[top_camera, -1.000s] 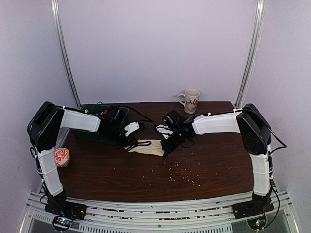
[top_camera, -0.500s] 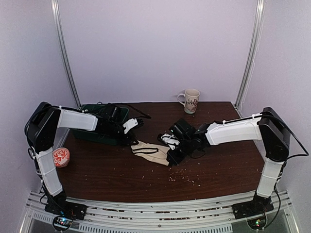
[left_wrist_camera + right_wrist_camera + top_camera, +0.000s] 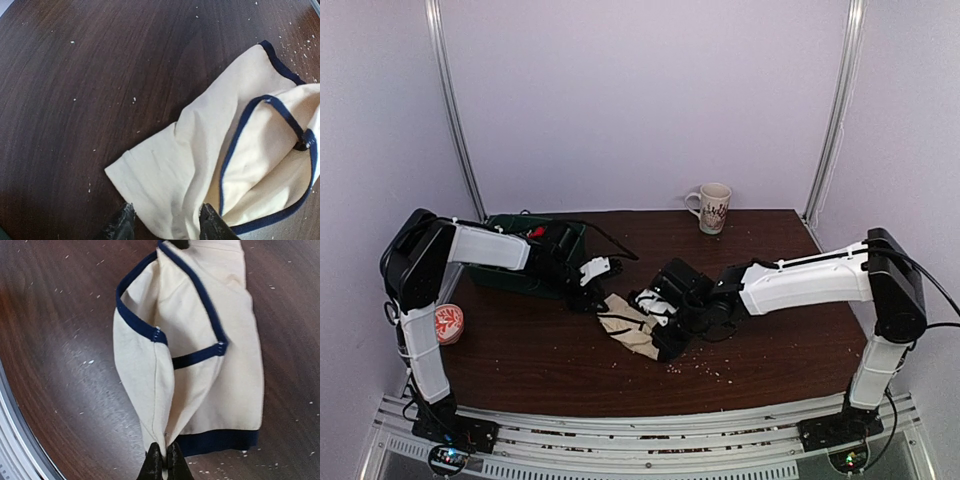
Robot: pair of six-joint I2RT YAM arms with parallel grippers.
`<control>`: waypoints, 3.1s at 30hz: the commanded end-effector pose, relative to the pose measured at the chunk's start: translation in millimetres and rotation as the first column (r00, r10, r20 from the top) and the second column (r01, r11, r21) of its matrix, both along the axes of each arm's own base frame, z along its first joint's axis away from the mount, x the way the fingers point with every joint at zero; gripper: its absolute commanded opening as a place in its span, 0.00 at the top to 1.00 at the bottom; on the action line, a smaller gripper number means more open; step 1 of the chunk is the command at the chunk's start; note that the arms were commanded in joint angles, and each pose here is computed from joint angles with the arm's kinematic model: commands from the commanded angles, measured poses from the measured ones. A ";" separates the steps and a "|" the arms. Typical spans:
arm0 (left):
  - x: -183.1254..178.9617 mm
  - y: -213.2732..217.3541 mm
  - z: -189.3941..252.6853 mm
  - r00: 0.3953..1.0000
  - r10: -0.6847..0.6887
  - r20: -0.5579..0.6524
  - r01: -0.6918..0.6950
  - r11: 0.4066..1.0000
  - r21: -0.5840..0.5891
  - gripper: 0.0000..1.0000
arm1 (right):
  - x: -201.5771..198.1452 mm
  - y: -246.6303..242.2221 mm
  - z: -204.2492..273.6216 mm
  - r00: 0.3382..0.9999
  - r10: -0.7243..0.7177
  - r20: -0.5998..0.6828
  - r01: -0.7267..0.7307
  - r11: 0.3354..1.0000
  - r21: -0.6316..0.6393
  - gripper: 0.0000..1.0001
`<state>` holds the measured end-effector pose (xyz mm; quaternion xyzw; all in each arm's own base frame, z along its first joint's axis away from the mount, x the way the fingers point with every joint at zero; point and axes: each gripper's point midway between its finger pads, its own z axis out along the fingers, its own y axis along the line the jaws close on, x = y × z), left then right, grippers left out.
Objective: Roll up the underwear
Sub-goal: Fold the underwear at the center of the board, then adjust the underwear at the center of the board.
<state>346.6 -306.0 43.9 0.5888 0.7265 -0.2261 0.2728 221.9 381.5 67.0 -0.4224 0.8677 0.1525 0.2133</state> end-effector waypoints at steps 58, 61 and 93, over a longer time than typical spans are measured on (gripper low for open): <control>38.3 16.1 49.5 0.970 0.191 0.153 -0.175 0.978 -0.111 0.36 | 160.3 -45.8 -18.1 0.904 -0.286 0.318 0.340 0.932 -0.127 0.51; 47.2 22.1 48.1 0.954 0.239 0.179 -0.224 0.969 -0.100 0.31 | 157.8 -44.6 5.7 0.895 -0.300 0.330 0.340 0.938 -0.069 0.45; 14.6 30.3 -37.8 0.976 0.008 0.218 -0.088 0.929 0.360 0.47 | 75.4 -116.0 100.8 0.799 -0.445 0.404 0.388 0.895 0.219 0.00</control>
